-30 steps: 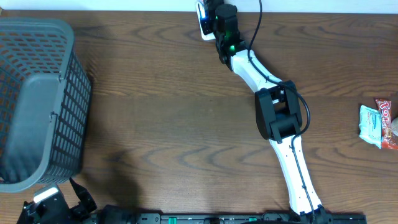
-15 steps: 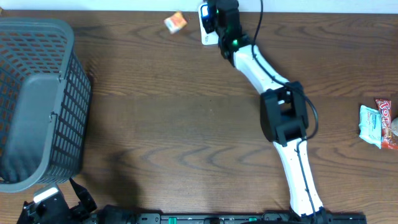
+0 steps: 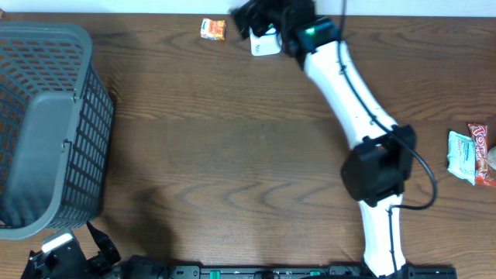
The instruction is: Scan the item barcode
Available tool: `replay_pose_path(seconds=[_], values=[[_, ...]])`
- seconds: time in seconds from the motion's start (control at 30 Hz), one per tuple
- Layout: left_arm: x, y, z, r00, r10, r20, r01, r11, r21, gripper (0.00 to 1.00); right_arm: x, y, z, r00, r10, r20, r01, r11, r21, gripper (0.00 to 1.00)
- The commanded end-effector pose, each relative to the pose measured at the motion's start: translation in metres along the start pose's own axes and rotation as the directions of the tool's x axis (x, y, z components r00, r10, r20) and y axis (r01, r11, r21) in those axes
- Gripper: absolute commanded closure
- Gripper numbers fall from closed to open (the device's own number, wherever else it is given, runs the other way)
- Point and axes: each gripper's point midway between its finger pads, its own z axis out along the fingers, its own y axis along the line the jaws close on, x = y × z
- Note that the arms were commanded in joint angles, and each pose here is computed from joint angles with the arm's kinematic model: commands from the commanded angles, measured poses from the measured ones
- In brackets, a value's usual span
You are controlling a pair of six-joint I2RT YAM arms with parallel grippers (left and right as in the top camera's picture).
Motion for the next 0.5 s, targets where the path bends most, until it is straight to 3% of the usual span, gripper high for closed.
replay_pose_path(seconds=[0.0, 0.13, 0.47], values=[[0.0, 0.002, -0.001, 1.0, 0.006, 0.005, -0.006, 1.0, -0.008, 0.02, 0.047, 0.059, 0.046, 0.987, -0.137, -0.085, 0.13, 0.988, -0.086, 0.01], [0.0, 0.002, -0.001, 1.0, 0.006, 0.005, -0.006, 1.0, -0.008, 0.02, 0.055, 0.063, 0.083, 0.98, -0.191, -0.053, 0.195, 0.977, 0.085, 0.01], [0.0, 0.002, -0.001, 1.0, 0.008, 0.004, -0.008, 1.0, -0.008, 0.02, 0.04, 0.054, 0.129, 0.949, -0.162, 0.269, 0.111, 0.974, 0.196, 0.01]])
